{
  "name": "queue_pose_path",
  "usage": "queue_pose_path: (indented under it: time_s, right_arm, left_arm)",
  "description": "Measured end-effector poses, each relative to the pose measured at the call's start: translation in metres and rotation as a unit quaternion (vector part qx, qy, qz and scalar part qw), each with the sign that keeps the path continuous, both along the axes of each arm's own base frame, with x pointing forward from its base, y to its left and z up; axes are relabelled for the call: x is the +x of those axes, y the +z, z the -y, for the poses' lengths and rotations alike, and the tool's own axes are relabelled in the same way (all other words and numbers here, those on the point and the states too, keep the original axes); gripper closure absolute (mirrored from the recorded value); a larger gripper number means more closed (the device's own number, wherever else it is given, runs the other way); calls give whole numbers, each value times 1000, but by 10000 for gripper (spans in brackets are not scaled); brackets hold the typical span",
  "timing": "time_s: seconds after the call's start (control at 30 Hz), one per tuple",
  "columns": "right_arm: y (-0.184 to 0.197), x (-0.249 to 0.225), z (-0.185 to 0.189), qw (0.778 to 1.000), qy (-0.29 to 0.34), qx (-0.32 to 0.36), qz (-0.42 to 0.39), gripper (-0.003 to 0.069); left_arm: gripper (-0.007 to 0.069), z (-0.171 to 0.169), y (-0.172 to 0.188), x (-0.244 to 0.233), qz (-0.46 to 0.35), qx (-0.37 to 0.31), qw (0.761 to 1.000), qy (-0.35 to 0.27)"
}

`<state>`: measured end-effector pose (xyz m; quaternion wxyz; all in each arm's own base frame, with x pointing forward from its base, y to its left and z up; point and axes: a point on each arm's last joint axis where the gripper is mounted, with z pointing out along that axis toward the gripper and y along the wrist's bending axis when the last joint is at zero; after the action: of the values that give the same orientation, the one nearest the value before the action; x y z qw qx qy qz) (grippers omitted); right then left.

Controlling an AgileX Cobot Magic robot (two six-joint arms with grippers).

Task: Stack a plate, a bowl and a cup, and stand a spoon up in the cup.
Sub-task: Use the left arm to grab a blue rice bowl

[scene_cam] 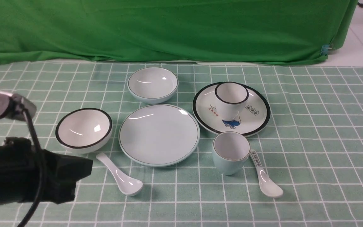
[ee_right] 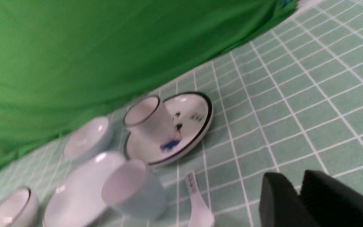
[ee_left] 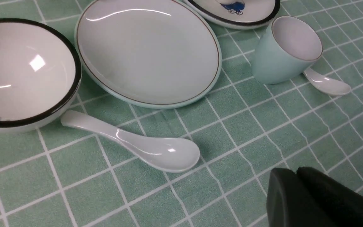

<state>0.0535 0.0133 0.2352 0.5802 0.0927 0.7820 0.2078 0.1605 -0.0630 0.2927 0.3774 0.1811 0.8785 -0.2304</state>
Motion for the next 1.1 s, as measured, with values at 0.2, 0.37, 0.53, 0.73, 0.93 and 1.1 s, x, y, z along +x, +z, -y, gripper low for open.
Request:
queue_pose_path:
  time_s: [0.2,0.37,0.53,0.73,0.93,1.1]
  right_arm:
    - [65,11,-21,965,182,-175,-77,552]
    - [85,28,-44,912,281,-256,-155,551]
    - [82,40,-61,881,325,-293,-183,550]
    - [80,41,-65,873,335,-303,-185,544]
    - [82,42,-65,871,338,-309,-177,538]
    - [81,41,-64,868,340,-312,-182,533]
  left_arm:
    - [608,34,11,49,-17,54,994,-91]
    - [608,74,19,83,-11,130,977,-169]
    - [608,90,24,125,-31,177,963,-203]
    - [608,95,14,200,-50,276,935,-216]
    - [589,106,-13,258,-67,340,904,-251]
    - [485,109,-27,286,-46,352,894,-272]
